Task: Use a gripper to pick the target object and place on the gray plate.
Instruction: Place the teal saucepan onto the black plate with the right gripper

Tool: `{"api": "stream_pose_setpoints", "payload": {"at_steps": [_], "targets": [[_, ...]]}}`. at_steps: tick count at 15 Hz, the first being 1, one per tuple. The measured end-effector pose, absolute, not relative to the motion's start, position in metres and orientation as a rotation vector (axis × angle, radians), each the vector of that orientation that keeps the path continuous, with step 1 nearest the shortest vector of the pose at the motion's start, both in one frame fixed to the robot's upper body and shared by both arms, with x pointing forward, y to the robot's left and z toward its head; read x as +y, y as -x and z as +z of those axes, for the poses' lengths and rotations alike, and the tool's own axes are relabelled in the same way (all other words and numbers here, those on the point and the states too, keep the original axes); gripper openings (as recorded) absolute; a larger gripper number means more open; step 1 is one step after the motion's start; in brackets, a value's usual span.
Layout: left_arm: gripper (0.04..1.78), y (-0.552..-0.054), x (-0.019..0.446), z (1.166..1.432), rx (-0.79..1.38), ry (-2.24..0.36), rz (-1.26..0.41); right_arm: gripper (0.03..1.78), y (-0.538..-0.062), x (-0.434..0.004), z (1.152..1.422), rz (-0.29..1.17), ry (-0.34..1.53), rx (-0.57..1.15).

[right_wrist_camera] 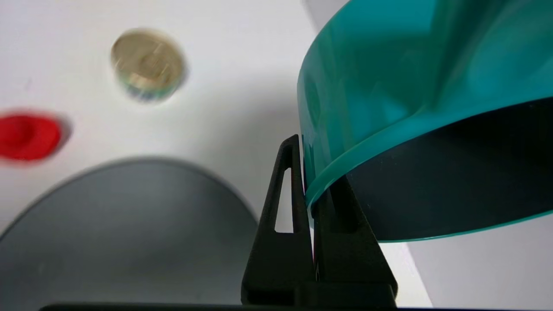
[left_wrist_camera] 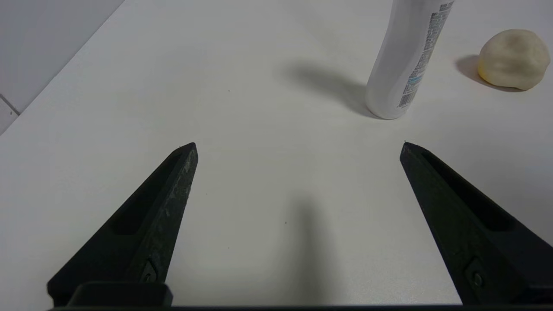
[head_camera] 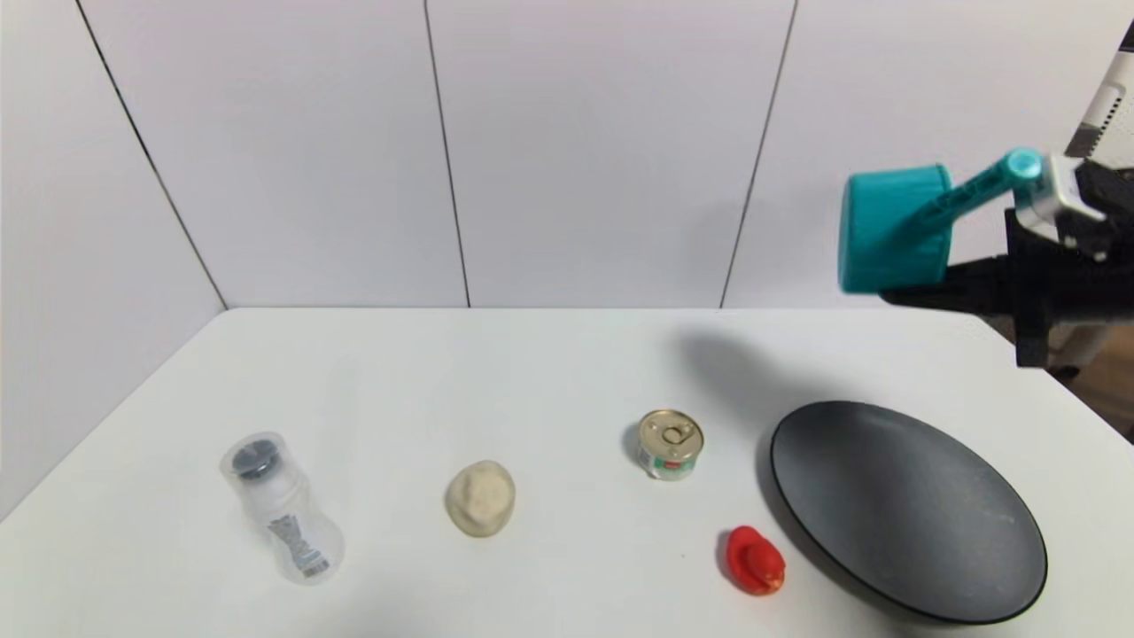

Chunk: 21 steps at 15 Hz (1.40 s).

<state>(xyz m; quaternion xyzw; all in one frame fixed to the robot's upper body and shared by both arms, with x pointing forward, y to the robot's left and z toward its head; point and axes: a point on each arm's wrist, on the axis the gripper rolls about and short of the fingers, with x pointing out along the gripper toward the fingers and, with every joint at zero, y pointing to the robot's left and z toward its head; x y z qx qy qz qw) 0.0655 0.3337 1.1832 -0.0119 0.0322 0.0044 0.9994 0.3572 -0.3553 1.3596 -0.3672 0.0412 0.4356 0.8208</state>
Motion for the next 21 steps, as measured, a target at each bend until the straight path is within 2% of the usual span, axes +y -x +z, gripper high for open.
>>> {"api": "stream_pose_setpoints", "payload": {"at_steps": [4,8,14,21], "targets": [[1.69,-0.065,0.334,1.183,0.064,0.024,0.008,0.09,-0.329,-0.367,1.313,1.003,0.982,0.058],[1.69,-0.065,0.334,1.183,0.064,0.024,0.009,0.09,-0.315,-0.378,1.285,1.015,1.056,0.097],[1.69,-0.065,0.334,1.183,0.064,0.024,0.009,0.09,-0.312,-0.392,1.276,0.966,1.248,0.186],[1.69,-0.065,0.334,1.183,0.064,0.024,0.009,0.09,-0.305,-0.394,1.263,1.054,1.43,0.153]]}}
